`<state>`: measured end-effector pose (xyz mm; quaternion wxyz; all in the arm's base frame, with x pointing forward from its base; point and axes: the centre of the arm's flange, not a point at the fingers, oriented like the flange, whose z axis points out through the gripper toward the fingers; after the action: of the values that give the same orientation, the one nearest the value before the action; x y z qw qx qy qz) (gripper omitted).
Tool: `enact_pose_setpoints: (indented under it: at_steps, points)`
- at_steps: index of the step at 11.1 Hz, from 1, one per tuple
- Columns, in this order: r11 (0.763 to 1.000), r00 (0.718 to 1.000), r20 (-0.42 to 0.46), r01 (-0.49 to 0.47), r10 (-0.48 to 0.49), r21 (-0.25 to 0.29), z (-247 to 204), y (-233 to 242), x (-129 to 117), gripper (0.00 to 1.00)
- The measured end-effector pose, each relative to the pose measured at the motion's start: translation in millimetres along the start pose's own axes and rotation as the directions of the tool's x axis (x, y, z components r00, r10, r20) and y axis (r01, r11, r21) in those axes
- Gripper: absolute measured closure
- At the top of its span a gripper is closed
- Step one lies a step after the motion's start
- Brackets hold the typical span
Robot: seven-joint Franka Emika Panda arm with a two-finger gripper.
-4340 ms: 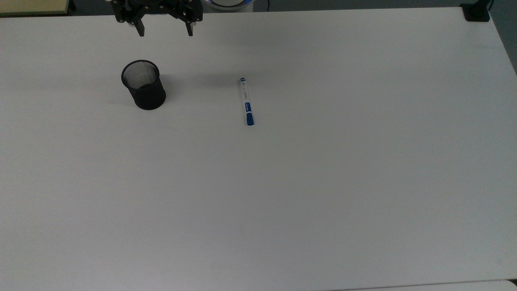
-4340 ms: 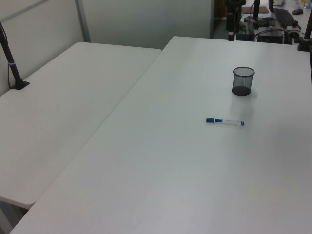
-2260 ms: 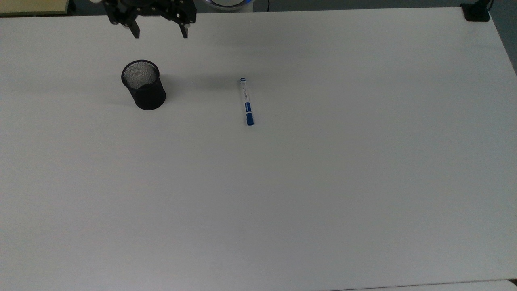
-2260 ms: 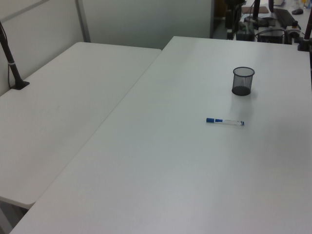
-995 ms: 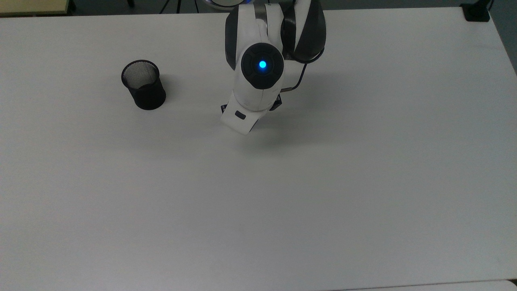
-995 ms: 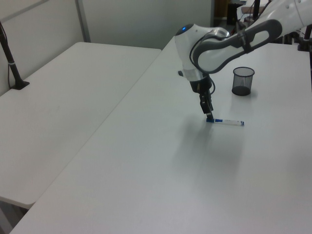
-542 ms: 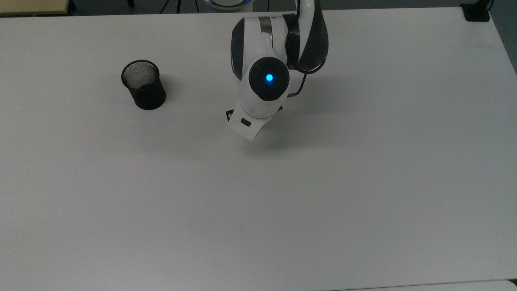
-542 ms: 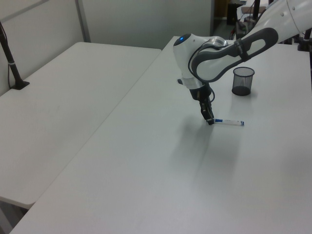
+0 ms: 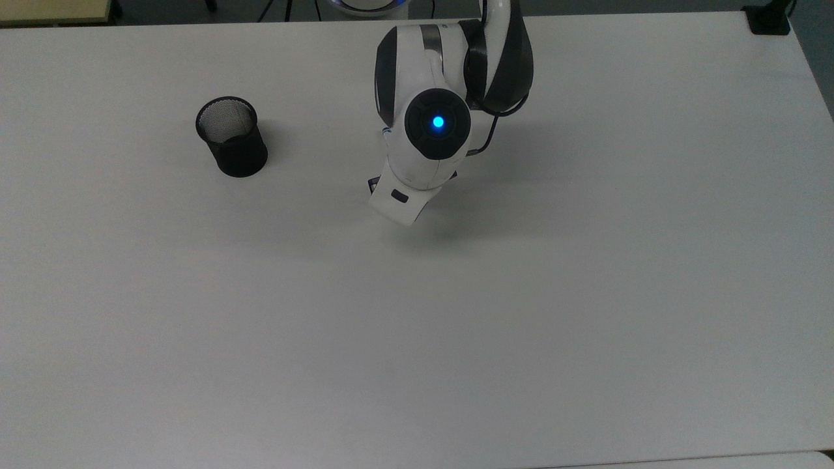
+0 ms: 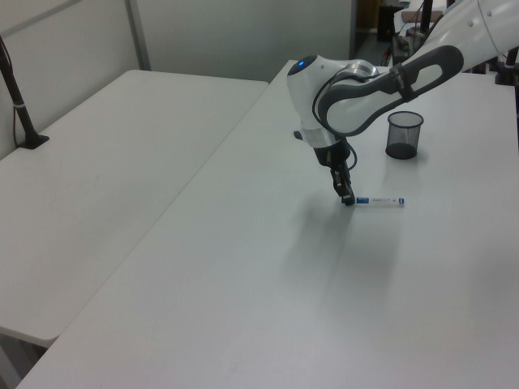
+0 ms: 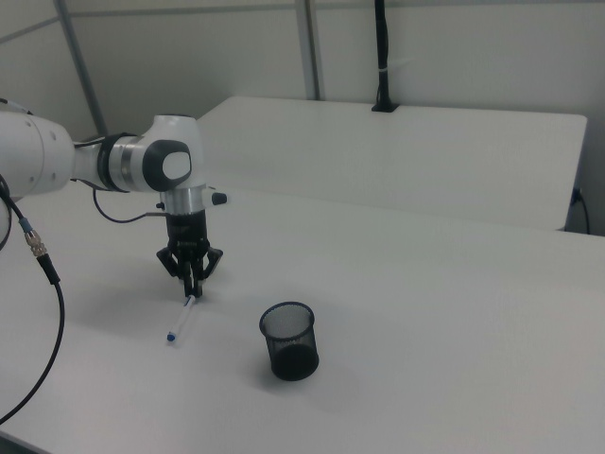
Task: Insert the marker
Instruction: 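Close the gripper on the marker near its blue cap, then lift the marker and carry it above the black mesh cup, then lower the marker upright into the cup and open the gripper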
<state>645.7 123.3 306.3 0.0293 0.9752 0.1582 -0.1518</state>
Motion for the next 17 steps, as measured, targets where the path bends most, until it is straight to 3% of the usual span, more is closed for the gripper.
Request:
enact_pose_setpoints:
  at_steps: [3,5,7,9,11,13,17]
  points:
    - [1.0,0.992,-0.123,-0.024,0.024,0.003,-70.7,20.7,-14.8,0.83]
    - [0.997,0.968,-0.239,-0.067,0.07,0.024,-137.9,63.9,-52.4,0.83]
    - [0.99,0.928,-0.345,-0.131,0.138,0.046,-185.6,118.1,-95.5,0.83]
    - [0.977,0.871,-0.445,-0.202,0.21,0.066,-209.5,166.7,-133.8,0.83]
    - [0.968,0.821,-0.517,-0.24,0.241,0.071,-202.3,200.4,-163.4,0.83]
    - [0.961,0.79,-0.554,-0.266,0.262,0.075,-180.9,220.2,-183.6,0.83]
    - [0.949,0.736,-0.616,-0.308,0.281,0.065,-123.4,231.7,-193.8,0.83]
